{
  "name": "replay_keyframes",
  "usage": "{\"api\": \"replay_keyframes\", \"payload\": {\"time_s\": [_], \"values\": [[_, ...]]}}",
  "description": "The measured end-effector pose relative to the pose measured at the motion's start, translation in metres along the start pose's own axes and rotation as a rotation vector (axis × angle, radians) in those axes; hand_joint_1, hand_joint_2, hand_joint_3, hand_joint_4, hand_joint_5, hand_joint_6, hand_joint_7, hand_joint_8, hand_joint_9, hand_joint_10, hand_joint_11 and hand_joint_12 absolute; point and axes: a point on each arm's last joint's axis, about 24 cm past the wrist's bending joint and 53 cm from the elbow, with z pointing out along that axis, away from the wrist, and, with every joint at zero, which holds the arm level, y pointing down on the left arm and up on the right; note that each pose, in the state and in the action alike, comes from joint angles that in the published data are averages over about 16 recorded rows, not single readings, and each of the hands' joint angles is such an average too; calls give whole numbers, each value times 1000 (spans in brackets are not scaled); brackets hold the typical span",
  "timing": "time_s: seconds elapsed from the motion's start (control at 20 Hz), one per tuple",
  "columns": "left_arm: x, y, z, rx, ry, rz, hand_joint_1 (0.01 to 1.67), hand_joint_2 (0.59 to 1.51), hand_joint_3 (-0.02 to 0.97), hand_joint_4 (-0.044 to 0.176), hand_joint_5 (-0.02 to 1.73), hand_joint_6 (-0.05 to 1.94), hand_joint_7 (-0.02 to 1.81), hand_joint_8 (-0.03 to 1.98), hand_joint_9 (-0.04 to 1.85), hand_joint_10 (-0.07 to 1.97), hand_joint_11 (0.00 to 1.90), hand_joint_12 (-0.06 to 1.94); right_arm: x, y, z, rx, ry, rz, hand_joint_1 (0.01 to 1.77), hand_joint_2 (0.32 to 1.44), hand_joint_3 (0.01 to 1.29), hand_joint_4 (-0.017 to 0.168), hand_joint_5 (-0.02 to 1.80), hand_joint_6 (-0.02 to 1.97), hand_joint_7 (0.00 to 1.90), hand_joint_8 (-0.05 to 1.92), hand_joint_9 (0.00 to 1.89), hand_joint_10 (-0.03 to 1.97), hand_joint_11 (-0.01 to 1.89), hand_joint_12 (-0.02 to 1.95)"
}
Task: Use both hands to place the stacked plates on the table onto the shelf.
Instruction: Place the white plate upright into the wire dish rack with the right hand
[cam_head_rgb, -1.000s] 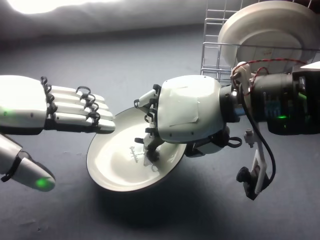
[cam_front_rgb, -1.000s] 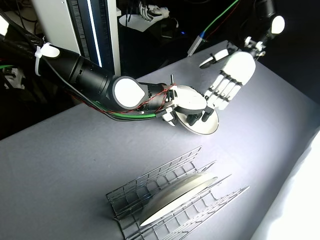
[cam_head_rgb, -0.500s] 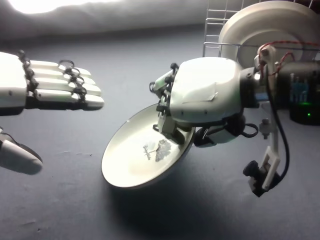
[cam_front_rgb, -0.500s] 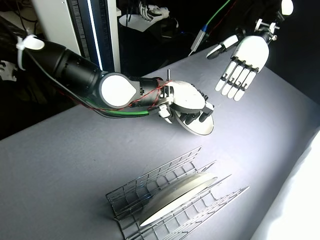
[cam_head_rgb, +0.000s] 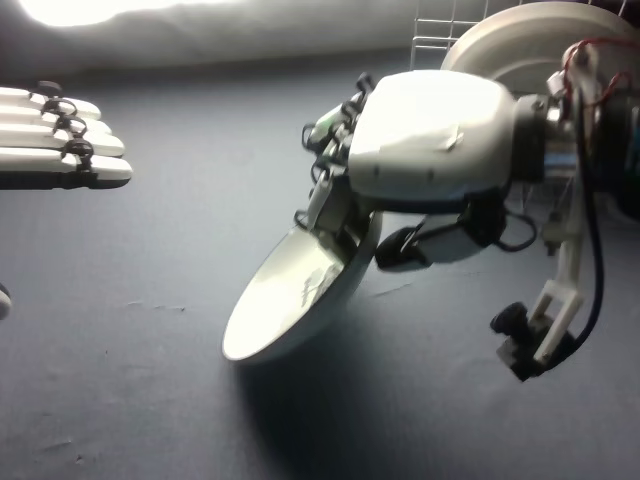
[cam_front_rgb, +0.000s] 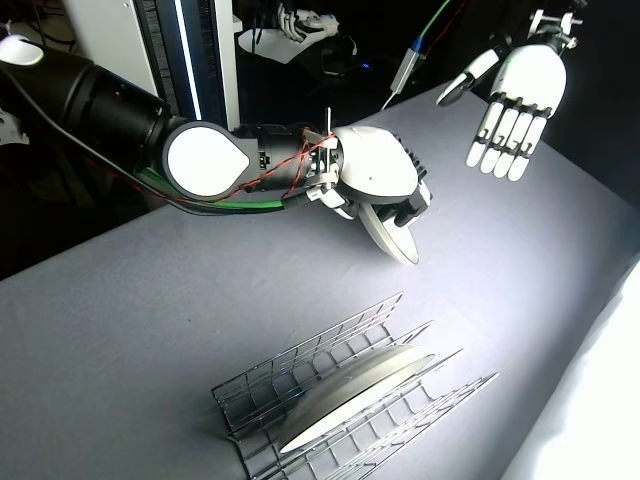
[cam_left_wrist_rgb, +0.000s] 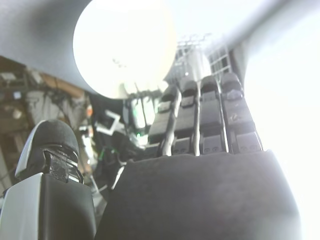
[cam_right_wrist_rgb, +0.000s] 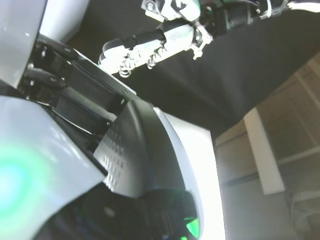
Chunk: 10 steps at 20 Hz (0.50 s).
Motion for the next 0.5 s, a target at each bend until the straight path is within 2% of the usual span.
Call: {"api": "replay_keyframes", "payload": {"time_s": [0.5], "values": [[-6, 5, -12, -26, -12, 43, 14, 1138, 9, -3, 23, 19, 22, -3, 21, 9, 18, 7, -40, 8, -11, 21, -135, 225, 1372, 944, 14, -3, 1031, 718, 1145, 689, 969, 1035, 567, 1260]]}}
